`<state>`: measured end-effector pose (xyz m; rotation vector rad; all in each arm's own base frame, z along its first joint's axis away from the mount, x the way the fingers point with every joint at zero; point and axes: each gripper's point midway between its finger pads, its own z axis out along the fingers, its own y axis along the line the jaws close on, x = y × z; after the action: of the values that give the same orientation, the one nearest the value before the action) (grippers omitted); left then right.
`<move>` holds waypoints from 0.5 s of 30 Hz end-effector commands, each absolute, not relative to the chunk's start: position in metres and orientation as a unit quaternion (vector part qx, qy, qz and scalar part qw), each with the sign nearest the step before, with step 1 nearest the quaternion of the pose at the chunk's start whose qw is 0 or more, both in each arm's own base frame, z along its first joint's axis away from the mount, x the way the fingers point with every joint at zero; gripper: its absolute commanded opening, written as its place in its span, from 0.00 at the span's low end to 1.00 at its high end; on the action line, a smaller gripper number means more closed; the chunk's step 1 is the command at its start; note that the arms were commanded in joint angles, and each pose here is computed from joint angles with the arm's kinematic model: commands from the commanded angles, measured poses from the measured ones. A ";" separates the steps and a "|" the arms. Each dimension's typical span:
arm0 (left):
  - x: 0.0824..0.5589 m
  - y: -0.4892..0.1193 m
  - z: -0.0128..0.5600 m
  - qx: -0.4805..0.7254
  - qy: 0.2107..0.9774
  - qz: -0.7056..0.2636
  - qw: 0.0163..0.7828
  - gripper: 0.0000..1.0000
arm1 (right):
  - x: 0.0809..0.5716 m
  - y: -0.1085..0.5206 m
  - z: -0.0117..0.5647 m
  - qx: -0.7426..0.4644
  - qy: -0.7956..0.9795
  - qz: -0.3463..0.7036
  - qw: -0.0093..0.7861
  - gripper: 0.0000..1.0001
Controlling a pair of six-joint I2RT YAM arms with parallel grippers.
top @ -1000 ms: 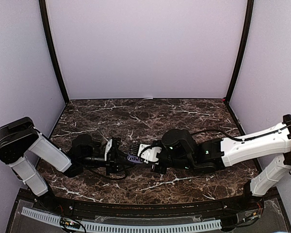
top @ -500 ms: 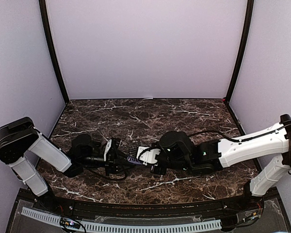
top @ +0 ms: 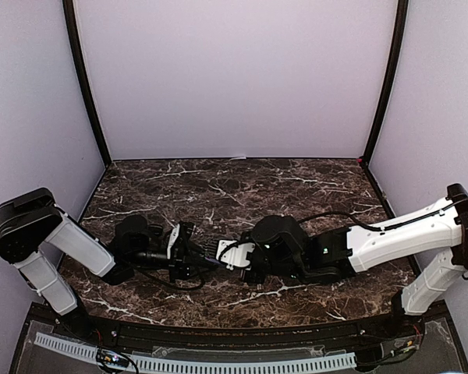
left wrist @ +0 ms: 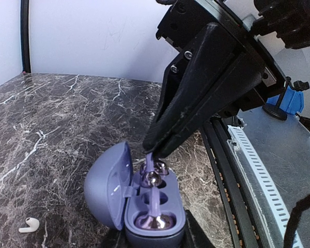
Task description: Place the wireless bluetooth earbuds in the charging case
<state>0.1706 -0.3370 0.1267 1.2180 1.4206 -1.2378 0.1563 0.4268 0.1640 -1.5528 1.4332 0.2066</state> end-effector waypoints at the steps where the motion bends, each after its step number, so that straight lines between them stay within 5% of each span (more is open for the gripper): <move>1: 0.166 -0.338 0.138 0.493 0.548 -0.506 0.447 0.12 | 0.152 0.433 0.162 -0.645 0.584 0.080 0.487 0.00; 15: 0.165 -0.336 0.141 0.494 0.542 -0.507 0.453 0.12 | 0.137 0.433 0.164 -0.658 0.571 0.105 0.479 0.00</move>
<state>0.1686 -0.3357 0.1241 1.2214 1.4268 -1.2418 0.1506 0.4287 0.1617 -1.5738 1.4211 0.2038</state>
